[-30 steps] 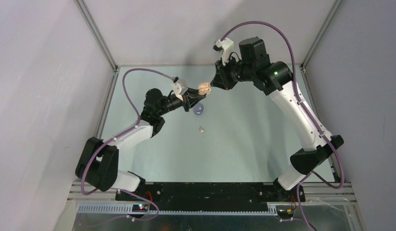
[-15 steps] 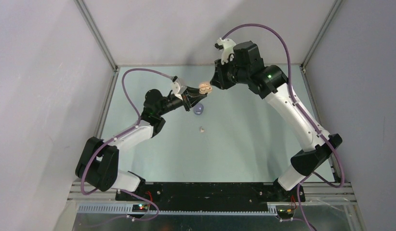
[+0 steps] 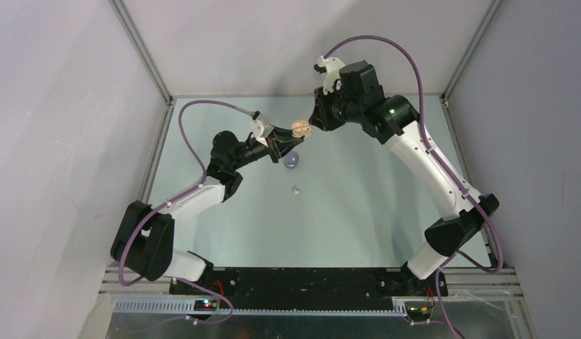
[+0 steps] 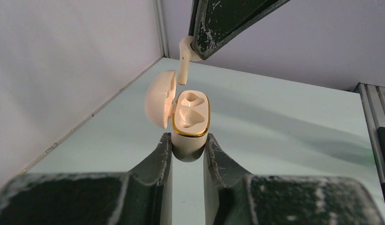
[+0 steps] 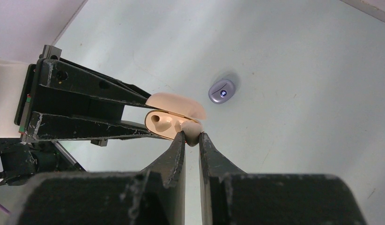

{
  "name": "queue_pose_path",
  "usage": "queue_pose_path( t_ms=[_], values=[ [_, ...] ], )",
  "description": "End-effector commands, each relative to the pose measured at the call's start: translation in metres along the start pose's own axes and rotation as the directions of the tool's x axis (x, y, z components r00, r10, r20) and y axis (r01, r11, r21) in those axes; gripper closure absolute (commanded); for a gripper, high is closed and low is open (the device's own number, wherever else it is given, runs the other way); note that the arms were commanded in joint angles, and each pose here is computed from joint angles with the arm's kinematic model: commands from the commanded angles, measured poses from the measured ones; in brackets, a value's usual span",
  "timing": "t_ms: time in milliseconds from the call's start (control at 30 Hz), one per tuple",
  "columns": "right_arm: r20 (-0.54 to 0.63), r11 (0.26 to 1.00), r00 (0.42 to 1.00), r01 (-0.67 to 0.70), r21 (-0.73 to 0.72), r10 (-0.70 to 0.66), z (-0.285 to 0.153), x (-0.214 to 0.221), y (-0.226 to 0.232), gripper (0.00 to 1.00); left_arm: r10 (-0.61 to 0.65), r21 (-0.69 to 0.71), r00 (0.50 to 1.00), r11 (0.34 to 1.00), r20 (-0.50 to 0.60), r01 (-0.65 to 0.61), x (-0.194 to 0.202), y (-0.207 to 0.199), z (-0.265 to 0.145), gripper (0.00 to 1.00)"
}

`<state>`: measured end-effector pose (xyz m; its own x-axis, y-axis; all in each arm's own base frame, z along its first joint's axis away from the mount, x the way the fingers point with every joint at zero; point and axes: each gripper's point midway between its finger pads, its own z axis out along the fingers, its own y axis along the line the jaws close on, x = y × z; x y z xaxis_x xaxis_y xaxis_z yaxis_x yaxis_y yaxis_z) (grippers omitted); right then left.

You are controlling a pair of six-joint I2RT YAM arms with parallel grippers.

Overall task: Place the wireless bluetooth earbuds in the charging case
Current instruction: Adjust the right earbud in the right side groove of the charging case.

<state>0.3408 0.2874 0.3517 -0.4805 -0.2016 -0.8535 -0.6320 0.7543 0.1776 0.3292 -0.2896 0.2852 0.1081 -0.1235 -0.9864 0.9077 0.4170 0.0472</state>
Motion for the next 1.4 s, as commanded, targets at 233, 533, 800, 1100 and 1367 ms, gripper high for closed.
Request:
queue_pose_path(
  t_ms=[233,533,800,1100,1367],
  values=[
    [-0.008,1.0,1.0,0.023,-0.006,-0.023,0.005,0.004,0.003,1.0,0.045,-0.014,0.996,0.999,0.076,-0.044,-0.029,0.002,0.006,1.0],
    [-0.021,0.999,0.999,0.041,0.013,-0.041,0.006,0.007,-0.001,1.0,0.047,-0.031,0.996,0.999,0.079,-0.044,-0.03,0.007,0.007,1.0],
    [-0.037,0.998,0.998,0.048,0.039,-0.046,0.008,0.013,-0.005,1.0,0.043,-0.04,0.996,0.998,0.083,-0.04,-0.031,0.01,0.008,1.0],
    [-0.06,0.999,0.998,0.035,0.027,-0.033,0.017,0.019,-0.001,1.0,0.037,-0.03,0.996,0.999,0.079,-0.035,-0.03,0.009,0.009,1.0],
    [-0.084,0.999,0.996,0.043,-0.012,-0.043,0.022,0.024,0.007,0.81,0.031,-0.045,0.997,0.999,0.074,-0.027,-0.026,0.011,0.008,1.0]
  ],
)
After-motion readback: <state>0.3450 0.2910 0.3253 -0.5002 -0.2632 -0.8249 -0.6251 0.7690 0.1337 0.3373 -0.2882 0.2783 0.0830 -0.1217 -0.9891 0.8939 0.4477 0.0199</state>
